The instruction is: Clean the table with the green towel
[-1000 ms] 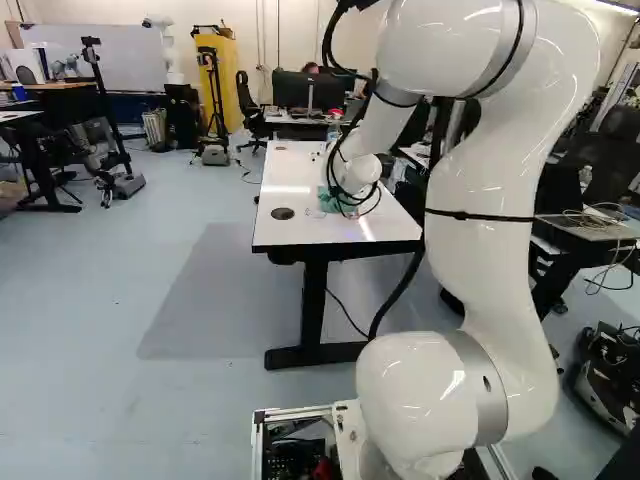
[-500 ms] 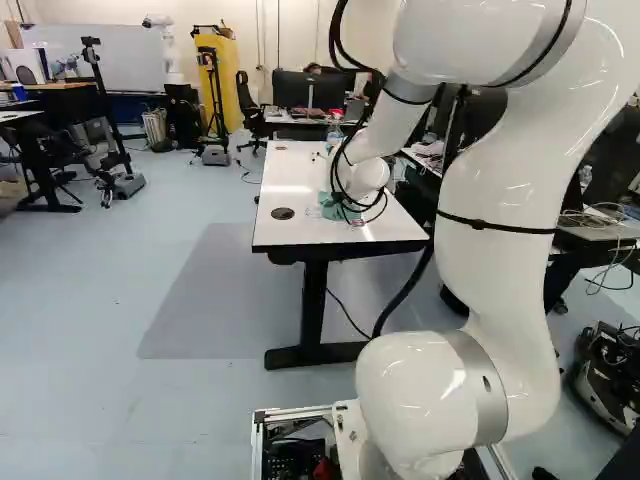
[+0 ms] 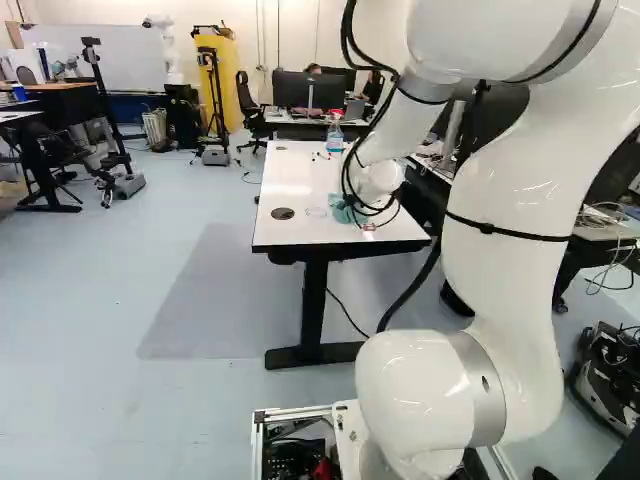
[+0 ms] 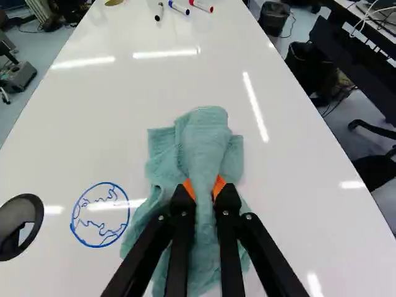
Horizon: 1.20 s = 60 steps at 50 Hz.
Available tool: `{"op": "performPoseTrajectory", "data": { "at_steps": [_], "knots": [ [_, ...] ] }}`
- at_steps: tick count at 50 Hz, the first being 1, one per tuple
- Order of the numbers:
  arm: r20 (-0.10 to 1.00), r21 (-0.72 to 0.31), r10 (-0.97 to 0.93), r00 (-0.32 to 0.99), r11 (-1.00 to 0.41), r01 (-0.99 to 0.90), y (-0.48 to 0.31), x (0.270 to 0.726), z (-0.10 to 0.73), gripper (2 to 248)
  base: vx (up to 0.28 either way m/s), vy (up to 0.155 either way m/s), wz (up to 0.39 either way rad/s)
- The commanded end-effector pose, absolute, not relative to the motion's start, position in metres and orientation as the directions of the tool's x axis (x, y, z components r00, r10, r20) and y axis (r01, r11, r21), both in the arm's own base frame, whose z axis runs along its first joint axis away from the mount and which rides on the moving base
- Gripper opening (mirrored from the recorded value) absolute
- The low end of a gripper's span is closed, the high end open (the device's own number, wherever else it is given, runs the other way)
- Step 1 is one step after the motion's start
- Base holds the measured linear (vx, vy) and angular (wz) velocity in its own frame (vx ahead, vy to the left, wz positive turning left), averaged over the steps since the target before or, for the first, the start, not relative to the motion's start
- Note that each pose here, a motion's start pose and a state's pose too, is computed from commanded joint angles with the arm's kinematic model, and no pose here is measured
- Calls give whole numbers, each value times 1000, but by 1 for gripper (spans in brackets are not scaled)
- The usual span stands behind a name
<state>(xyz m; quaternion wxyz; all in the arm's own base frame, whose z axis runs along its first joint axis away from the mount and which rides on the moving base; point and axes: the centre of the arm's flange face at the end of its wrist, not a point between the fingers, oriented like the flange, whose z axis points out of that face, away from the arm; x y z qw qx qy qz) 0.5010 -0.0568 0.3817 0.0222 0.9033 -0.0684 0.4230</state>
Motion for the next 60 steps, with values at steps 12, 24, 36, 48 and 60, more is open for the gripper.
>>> {"op": "performPoseTrajectory", "data": {
  "at_steps": [12, 24, 36, 48, 60],
  "knots": [
    [769, -18, -127, 627, -984, -178, -76, 505, 381, 47, 0, 0, 0],
    [773, -18, -131, 621, -983, -185, -81, 517, 380, 47, 0, 0, 0],
    [779, -18, -130, 613, -983, -185, -81, 516, 387, 47, 0, 0, 0],
    [775, -19, -131, 619, -983, -184, -80, 511, 398, 47, 0, 0, 0],
    [747, -20, -136, 651, -983, -183, -79, 506, 407, 47, 0, 0, 0]
  ]
}}
